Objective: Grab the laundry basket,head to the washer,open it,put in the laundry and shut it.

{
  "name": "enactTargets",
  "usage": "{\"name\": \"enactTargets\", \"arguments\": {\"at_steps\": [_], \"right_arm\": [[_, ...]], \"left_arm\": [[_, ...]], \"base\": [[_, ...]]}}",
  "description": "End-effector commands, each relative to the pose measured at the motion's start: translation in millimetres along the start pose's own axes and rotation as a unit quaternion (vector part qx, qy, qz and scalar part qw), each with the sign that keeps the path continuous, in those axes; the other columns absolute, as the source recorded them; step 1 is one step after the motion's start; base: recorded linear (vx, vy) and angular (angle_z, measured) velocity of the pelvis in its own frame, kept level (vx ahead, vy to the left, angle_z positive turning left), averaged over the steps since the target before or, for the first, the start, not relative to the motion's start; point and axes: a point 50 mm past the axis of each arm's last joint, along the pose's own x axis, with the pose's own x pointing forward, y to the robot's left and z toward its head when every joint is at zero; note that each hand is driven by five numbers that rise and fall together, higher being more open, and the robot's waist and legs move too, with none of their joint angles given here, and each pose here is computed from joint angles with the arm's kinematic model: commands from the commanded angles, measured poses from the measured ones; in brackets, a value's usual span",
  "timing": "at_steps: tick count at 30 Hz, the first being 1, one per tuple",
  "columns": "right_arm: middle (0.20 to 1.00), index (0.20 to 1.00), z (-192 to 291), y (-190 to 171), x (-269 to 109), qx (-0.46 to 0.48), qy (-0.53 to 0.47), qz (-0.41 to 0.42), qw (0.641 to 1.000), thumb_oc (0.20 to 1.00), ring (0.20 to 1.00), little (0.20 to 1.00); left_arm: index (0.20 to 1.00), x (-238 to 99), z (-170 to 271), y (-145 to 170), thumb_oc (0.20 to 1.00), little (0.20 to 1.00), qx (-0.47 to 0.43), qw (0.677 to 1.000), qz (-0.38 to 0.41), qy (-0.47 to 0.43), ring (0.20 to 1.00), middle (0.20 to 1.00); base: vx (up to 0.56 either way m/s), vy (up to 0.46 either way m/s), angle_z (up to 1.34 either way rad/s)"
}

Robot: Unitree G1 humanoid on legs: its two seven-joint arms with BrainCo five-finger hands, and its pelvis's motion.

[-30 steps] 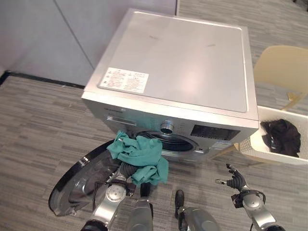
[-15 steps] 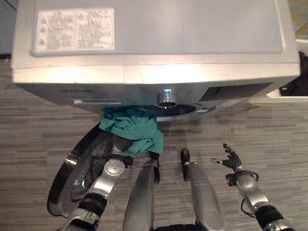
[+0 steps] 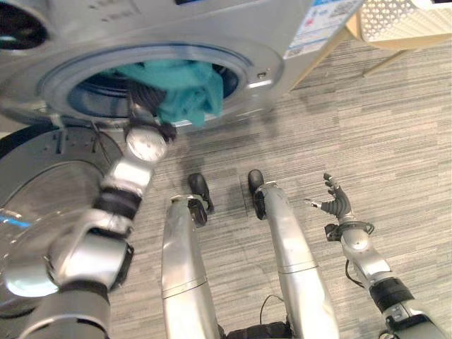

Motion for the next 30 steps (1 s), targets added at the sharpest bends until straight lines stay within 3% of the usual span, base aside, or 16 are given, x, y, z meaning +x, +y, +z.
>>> {"name": "enactTargets", "arguments": {"at_steps": [1,3,4,8,12,16,21,25,30], "right_arm": [[1.0,1.0,-3,-3,-12,0.027,-0.022,-0.008,0.999,1.0,1.0,1.0],[1.0,1.0,-1,-5,-10,0.033,-0.032,-0.007,0.999,1.0,1.0,1.0],[1.0,1.0,-2,-8,-9,0.029,-0.03,-0.007,0.999,1.0,1.0,1.0],[1.0,1.0,-4,-11,-8,0.026,-0.024,-0.004,0.999,1.0,1.0,1.0],[1.0,1.0,-8,-13,-10,0.019,-0.015,0.009,1.0,1.0,1.0,1.0],[1.0,1.0,-9,-14,-11,0.017,-0.013,0.009,1.0,1.0,1.0,1.0],[1.0,1.0,-15,-14,-13,0.018,0.002,0.002,1.0,1.0,1.0,1.0],[1.0,1.0,-29,-13,-15,0.003,0.041,-0.009,0.999,1.0,1.0,1.0],[1.0,1.0,-49,-14,-23,-0.005,0.093,-0.016,0.995,1.0,1.0,1.0]], "left_arm": [[0.2,12,16,28,0.2,0.2,0.024,0.996,0.076,-0.044,0.2,0.2],[0.203,32,37,60,0.203,0.203,0.091,0.985,0.13,-0.067,0.203,0.203],[1.0,40,45,70,1.0,1.0,0.112,0.982,0.137,-0.065,1.0,1.0],[1.0,46,53,75,1.0,1.0,0.162,0.977,0.119,-0.071,1.0,1.0],[1.0,42,27,47,1.0,1.0,0.256,0.966,0.029,-0.035,1.0,1.0],[1.0,38,20,40,1.0,1.0,0.265,0.964,0.013,-0.028,1.0,1.0],[1.0,15,-5,17,1.0,1.0,0.208,0.978,-0.006,-0.014,1.0,1.0],[1.0,-41,-48,-21,1.0,1.0,0.097,0.993,-0.055,0.034,1.0,1.0],[1.0,-125,-89,-66,1.0,1.0,-0.009,0.982,-0.143,0.121,1.0,1.0]], "base": [[0.0,-0.048,-0.11],[0.03,-0.052,-0.07],[0.03,-0.056,-0.05],[0.01,-0.033,0.12],[0.01,-0.018,0.12],[0.0,-0.012,0.14],[-0.02,-0.023,0.23],[-0.01,0.02,0.2],[0.02,0.039,0.21]]}}
